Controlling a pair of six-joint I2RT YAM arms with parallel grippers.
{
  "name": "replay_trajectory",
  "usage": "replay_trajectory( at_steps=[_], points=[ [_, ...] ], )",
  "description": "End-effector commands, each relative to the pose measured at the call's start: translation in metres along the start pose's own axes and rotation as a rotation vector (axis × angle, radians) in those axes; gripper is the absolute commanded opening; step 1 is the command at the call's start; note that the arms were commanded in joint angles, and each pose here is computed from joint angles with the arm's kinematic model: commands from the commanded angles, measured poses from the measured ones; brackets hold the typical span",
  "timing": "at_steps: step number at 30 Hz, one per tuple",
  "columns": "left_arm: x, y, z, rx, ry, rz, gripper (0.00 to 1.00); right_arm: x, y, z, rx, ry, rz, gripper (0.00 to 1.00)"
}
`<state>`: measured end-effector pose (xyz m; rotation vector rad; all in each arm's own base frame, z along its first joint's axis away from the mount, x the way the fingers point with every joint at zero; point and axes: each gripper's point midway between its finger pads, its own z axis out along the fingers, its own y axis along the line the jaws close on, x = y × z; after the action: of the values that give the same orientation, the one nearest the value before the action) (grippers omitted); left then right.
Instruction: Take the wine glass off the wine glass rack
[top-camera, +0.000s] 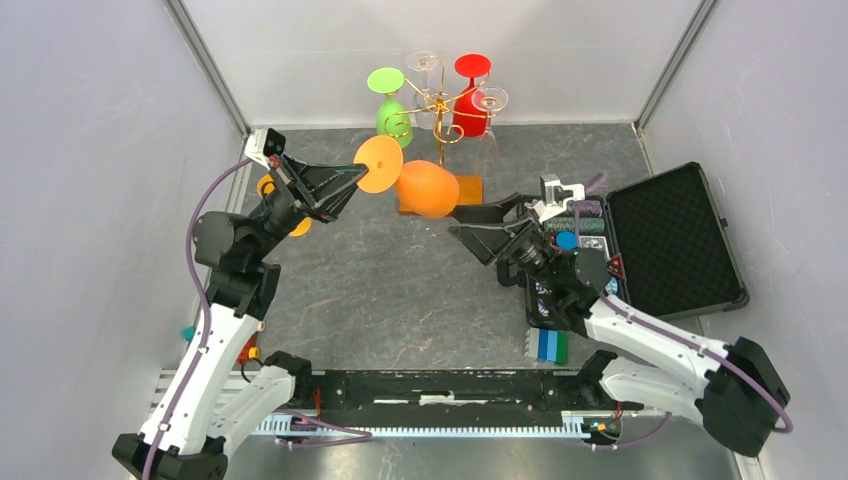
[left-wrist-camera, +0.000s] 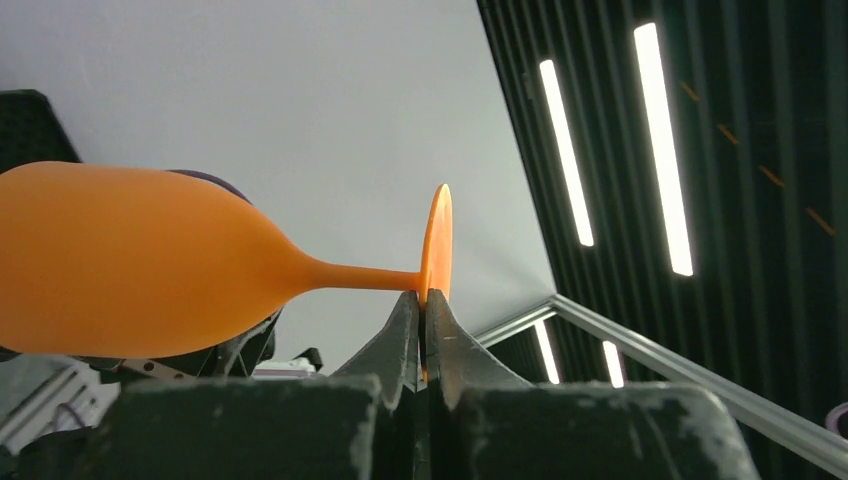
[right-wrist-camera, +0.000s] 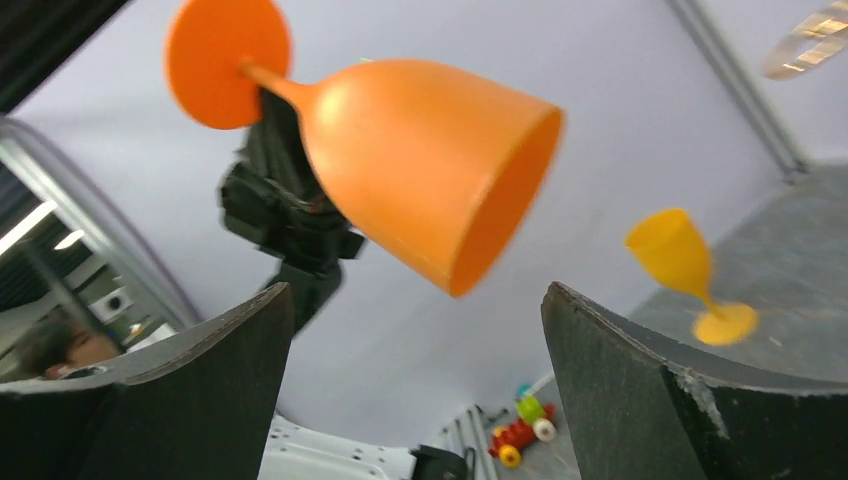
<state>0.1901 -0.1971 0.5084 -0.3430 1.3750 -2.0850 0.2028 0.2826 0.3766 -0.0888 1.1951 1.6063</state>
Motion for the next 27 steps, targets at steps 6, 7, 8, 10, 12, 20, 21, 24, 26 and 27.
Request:
replay_trajectory(
  at_steps=[6,7,8,10,12,20,21,24,26,27],
  points=[
    [0.004,-0.04,-0.012,0.14,-0.022,-0.138,0.02,-0.036,0.126,0.019,-0.495,-0.177,-0.003,0.94],
    [0.004,-0.042,-0.013,0.145,-0.026,-0.145,0.02,-0.036,0.13,0.018,-0.517,-0.188,-0.002,0.91],
    [0.003,-0.045,-0.014,0.153,-0.034,-0.157,0.02,-0.036,0.134,0.016,-0.538,-0.198,0.001,0.88],
    [0.0,-0.05,-0.019,0.166,-0.072,-0.173,0.02,-0.037,0.141,0.013,-0.583,-0.22,0.018,0.8],
    [-0.002,-0.053,-0.021,0.159,-0.104,-0.164,0.02,-0.041,0.15,0.011,-0.636,-0.245,0.035,0.7],
    [-0.001,-0.056,-0.025,0.159,-0.118,-0.151,0.02,-0.048,0.159,0.023,-0.659,-0.259,0.022,0.18],
    [-0.001,-0.057,-0.026,0.162,-0.122,-0.14,0.02,-0.048,0.159,0.025,-0.65,-0.256,0.006,0.12],
    [-0.002,-0.058,-0.03,0.151,-0.159,-0.076,0.18,-0.047,0.151,0.033,-0.59,-0.243,-0.031,0.0],
    [-0.004,-0.055,-0.032,0.125,-0.191,-0.015,0.41,-0.045,0.146,0.039,-0.55,-0.231,-0.061,0.0],
    [-0.005,-0.054,-0.033,0.107,-0.205,0.025,0.56,-0.043,0.141,0.045,-0.516,-0.218,-0.074,0.0]
  ],
)
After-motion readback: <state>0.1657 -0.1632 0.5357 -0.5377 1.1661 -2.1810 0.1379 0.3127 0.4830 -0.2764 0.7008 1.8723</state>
